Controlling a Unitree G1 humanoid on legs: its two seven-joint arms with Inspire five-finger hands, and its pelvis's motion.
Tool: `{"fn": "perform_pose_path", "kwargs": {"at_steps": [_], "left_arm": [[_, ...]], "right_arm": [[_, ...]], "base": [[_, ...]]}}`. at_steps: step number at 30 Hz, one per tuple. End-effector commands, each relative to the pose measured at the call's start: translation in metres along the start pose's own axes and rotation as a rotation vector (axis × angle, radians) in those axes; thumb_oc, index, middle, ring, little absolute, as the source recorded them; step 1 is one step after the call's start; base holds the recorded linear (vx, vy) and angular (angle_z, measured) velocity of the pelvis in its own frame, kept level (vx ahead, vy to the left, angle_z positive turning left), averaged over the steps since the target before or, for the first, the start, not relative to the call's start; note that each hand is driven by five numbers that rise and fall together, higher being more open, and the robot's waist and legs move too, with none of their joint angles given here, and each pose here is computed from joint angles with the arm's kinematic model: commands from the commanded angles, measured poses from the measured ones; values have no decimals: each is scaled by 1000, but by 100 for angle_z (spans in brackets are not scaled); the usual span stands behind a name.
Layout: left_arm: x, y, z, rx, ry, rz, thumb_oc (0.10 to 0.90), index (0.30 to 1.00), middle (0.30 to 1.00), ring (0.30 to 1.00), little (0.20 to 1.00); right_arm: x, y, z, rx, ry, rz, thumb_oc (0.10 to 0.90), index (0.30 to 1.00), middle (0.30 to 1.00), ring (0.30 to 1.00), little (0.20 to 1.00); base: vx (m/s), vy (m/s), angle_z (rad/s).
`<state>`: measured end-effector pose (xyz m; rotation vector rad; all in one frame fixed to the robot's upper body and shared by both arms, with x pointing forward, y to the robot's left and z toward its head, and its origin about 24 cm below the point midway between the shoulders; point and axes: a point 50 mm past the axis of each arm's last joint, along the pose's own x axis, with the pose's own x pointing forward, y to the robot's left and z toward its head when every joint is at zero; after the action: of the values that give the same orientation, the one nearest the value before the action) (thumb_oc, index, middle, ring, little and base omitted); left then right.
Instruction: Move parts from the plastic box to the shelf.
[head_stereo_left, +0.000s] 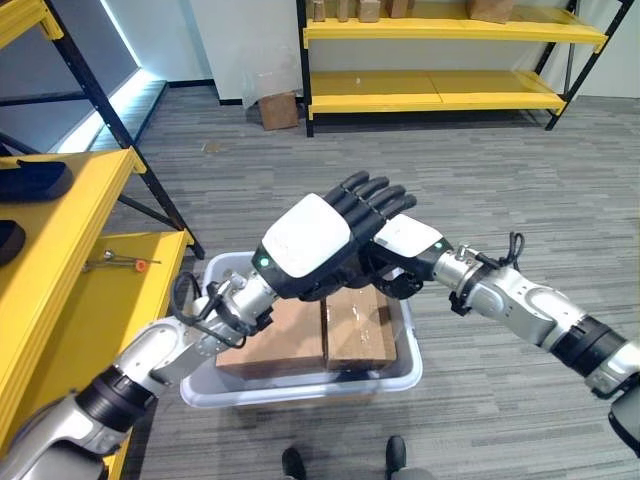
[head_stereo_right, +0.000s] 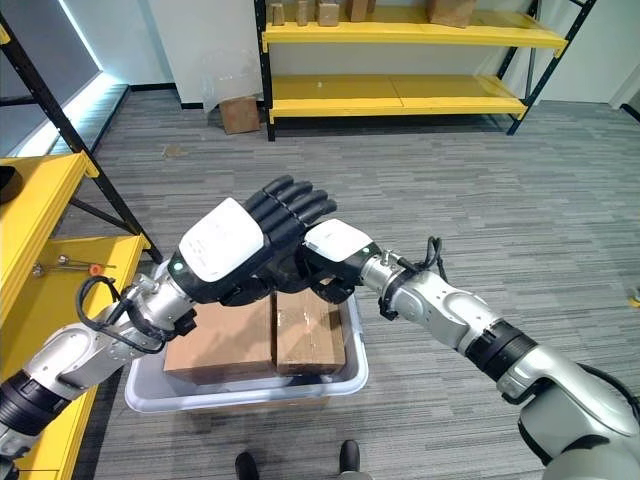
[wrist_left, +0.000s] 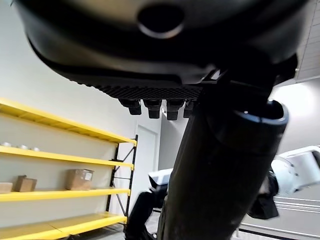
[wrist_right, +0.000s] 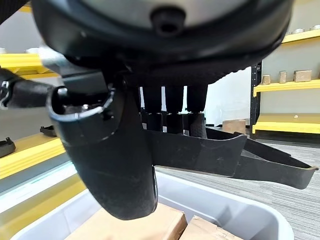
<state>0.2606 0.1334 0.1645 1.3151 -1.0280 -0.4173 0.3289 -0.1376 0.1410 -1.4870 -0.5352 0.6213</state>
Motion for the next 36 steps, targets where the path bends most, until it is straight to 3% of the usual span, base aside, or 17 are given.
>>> {"fn": "perform_pose_path", "kwargs": {"at_steps": [1, 16, 17, 18, 19, 36], "left_arm": [[23, 14, -1, 19, -38, 110, 900, 1000, 1000, 1000, 1000], [10, -23, -16, -86, 166, 88, 900, 1000, 1000, 1000, 1000], [8, -25, -17, -94, 182, 92, 849, 929, 929, 929, 929], [5, -27, -18, -98, 207, 95, 518, 465, 465, 465, 465], [2, -30, -22, -104, 247, 107, 400, 300, 300, 300, 300], [-7, -36, -45, 22, 411, 204, 400, 300, 300, 300, 300]], "right_arm": [[25, -68, 12, -13, -79, -256, 400, 300, 300, 300, 300], [24, -68, 10, 1, -57, -290, 400, 300, 300, 300, 300], [24, -67, 9, 4, -55, -293, 400, 300, 300, 300, 300], [24, -67, 10, 7, -55, -296, 400, 300, 300, 300, 300], [23, -65, 9, 13, -49, -299, 400, 300, 300, 300, 300], [23, -67, 12, 28, -55, -338, 400, 300, 300, 300, 300]], "base": [[0, 0, 0], [0, 0, 0], [0, 0, 0], [0, 0, 0], [0, 0, 0], [0, 0, 0]]}}
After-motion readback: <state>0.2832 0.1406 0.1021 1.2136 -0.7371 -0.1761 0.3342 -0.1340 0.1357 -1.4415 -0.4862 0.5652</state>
